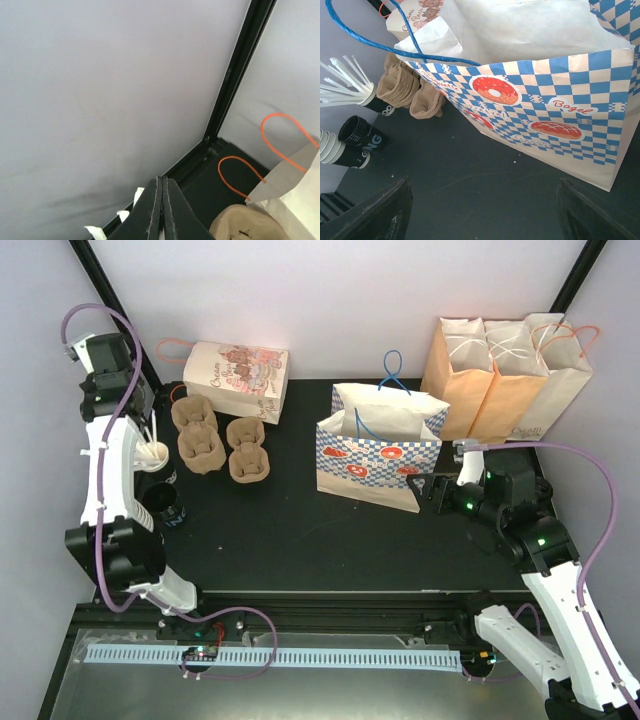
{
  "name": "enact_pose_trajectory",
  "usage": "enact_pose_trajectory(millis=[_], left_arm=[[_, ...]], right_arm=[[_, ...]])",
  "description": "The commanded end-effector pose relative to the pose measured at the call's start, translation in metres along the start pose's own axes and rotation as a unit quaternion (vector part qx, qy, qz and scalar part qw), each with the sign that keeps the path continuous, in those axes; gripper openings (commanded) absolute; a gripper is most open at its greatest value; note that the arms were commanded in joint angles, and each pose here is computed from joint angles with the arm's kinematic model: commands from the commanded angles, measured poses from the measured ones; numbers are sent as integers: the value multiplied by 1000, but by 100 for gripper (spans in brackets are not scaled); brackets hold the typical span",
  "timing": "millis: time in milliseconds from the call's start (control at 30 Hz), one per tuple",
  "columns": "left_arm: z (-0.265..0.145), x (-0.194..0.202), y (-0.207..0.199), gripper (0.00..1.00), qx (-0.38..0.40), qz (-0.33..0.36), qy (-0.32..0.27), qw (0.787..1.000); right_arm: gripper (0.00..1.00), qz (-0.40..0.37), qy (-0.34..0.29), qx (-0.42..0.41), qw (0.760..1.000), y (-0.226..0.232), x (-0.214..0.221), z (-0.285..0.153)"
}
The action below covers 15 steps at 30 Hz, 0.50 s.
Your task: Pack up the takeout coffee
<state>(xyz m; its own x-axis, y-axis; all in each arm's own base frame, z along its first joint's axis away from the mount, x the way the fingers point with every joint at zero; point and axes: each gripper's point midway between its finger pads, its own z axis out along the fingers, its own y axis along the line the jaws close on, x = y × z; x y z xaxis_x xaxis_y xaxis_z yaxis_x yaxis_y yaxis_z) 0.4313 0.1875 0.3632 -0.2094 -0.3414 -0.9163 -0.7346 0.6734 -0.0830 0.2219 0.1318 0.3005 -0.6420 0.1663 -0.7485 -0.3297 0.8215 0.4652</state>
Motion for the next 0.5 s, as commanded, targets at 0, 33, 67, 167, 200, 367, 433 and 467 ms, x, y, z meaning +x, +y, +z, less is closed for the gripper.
enact_pose_trajectory(millis=[0, 33, 67, 167, 200, 367, 433, 467], left_arm=[[-40, -34, 2, 2, 42, -10, -46, 998], [-53, -42, -3, 3, 71, -15, -52, 996], [-69, -52, -6, 4, 98, -26, -61, 993], [-124, -80, -7, 4, 175, -79, -96, 977], [-142, -87, -8, 3, 205, -95, -106, 968], [-235, -89, -22, 2, 411, -194, -140, 880], [-256, -77, -37, 1, 489, -221, -117, 835], [-264, -69, -47, 2, 522, -227, -98, 816]], right_arm=[[80, -3, -6, -13, 1000, 5, -3, 0], [80, -4, -6, -12, 1000, 5, -3, 0], [80, -7, -6, -12, 1000, 5, -3, 0], [80, -14, -7, -7, 1000, 3, -4, 0], [80, -16, -8, -6, 1000, 3, -5, 0], [80, -15, -15, -5, 1000, 4, -8, -5], [80, -18, -24, -4, 1000, 5, -10, -9], [80, -20, -28, -1, 999, 5, -12, -12]])
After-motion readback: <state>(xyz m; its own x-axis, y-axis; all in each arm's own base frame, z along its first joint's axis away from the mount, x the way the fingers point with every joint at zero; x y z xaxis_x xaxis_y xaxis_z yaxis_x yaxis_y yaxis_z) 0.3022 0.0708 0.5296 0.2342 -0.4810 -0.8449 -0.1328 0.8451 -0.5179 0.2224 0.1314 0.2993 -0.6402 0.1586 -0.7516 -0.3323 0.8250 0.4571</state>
